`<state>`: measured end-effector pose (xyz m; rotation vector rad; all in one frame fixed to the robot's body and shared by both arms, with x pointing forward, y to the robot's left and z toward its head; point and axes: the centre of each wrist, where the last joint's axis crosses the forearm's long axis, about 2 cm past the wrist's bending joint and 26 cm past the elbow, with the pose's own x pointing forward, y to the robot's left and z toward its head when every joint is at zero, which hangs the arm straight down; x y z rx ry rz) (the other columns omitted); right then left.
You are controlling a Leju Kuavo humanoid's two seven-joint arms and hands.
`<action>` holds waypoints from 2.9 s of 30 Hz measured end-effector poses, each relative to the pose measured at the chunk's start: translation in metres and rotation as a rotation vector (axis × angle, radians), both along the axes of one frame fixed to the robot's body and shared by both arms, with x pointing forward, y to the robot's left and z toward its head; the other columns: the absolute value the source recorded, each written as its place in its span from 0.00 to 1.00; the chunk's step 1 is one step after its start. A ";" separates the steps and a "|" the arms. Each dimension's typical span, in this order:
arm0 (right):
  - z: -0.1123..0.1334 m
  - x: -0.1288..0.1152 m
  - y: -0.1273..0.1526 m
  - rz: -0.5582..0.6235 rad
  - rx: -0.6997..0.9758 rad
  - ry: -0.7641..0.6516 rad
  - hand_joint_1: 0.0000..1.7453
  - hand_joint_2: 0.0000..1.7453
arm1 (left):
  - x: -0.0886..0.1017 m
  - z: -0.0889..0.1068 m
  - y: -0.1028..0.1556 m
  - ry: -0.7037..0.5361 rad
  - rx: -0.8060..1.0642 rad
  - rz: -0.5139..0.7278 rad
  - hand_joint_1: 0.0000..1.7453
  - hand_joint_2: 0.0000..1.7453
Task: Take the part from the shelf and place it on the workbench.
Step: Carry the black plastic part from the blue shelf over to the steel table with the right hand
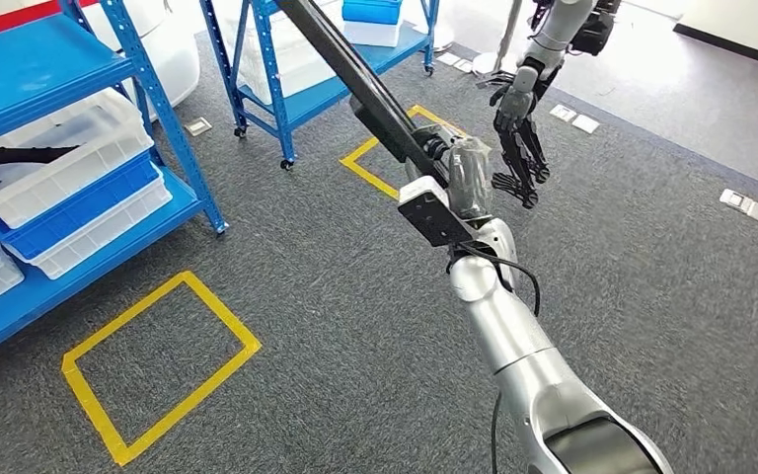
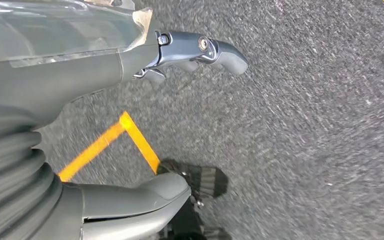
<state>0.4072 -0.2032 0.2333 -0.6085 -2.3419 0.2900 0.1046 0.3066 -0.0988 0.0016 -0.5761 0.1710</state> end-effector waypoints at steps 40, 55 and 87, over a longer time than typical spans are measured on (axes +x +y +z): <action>-0.060 -0.060 -0.056 -0.200 0.089 -0.016 1.00 1.00 | -0.039 -0.007 0.010 0.026 0.020 0.035 0.00 1.00; -0.046 -0.122 -0.123 -0.349 0.009 -0.069 1.00 1.00 | -0.073 -0.009 -0.007 0.203 0.051 -0.007 0.00 1.00; 0.080 -0.196 -0.275 -0.705 -0.381 -0.302 1.00 1.00 | -0.071 -0.012 0.005 0.158 0.040 -0.136 0.00 1.00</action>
